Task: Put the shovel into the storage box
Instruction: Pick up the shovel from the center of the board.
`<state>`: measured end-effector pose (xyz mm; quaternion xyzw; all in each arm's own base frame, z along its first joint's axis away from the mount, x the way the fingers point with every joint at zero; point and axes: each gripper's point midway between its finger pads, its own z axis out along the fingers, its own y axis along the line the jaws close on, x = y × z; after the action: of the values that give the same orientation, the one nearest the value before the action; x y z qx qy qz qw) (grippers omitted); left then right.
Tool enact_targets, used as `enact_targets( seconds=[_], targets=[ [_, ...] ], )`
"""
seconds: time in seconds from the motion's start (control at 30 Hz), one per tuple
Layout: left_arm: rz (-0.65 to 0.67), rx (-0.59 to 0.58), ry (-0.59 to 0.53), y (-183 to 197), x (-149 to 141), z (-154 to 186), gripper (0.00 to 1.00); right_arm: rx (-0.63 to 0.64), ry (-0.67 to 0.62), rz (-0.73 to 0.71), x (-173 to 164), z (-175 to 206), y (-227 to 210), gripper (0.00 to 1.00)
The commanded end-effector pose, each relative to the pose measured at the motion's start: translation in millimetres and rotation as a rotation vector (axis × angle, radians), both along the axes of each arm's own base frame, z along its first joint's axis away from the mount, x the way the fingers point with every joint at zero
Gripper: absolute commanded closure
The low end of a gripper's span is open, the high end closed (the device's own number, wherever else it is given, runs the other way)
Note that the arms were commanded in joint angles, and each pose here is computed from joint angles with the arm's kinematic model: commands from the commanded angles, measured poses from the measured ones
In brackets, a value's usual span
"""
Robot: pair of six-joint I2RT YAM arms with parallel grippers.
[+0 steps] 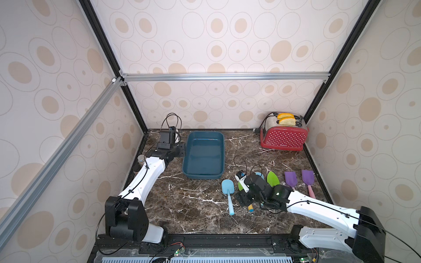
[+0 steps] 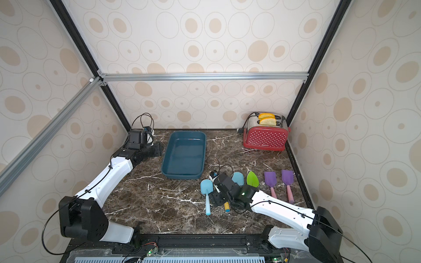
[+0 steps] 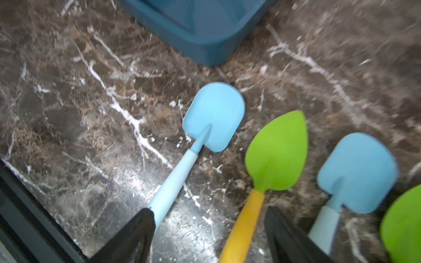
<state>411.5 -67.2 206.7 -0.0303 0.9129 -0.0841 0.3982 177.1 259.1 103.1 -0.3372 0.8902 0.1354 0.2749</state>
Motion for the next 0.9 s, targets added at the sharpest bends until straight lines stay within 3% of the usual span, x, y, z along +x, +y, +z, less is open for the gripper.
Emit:
enact_targets(
  seconds=[0.0,0.27,0.6,0.77,0.87],
  targets=[
    [0.016,-0.026,-0.014,-3,-2,-2,0.46,-0.041,0.076,-0.034,-13,-30,4,0.17],
    [0.015,-0.049,-0.034,-5,-5,1,0.44,-0.055,0.108,0.006,-22,-50,27,0.19],
    [0.014,-0.043,-0.029,-4,-8,-5,0.43,-0.125,0.16,0.034,-22,-76,40,0.33],
    [0.015,-0.033,-0.019,-3,-6,-9,0.43,-0.18,0.153,0.011,-21,-77,28,0.46],
    [0.011,-0.038,-0.013,-5,-5,-11,0.43,-0.216,0.168,0.006,-26,-80,16,0.61]
  ],
)
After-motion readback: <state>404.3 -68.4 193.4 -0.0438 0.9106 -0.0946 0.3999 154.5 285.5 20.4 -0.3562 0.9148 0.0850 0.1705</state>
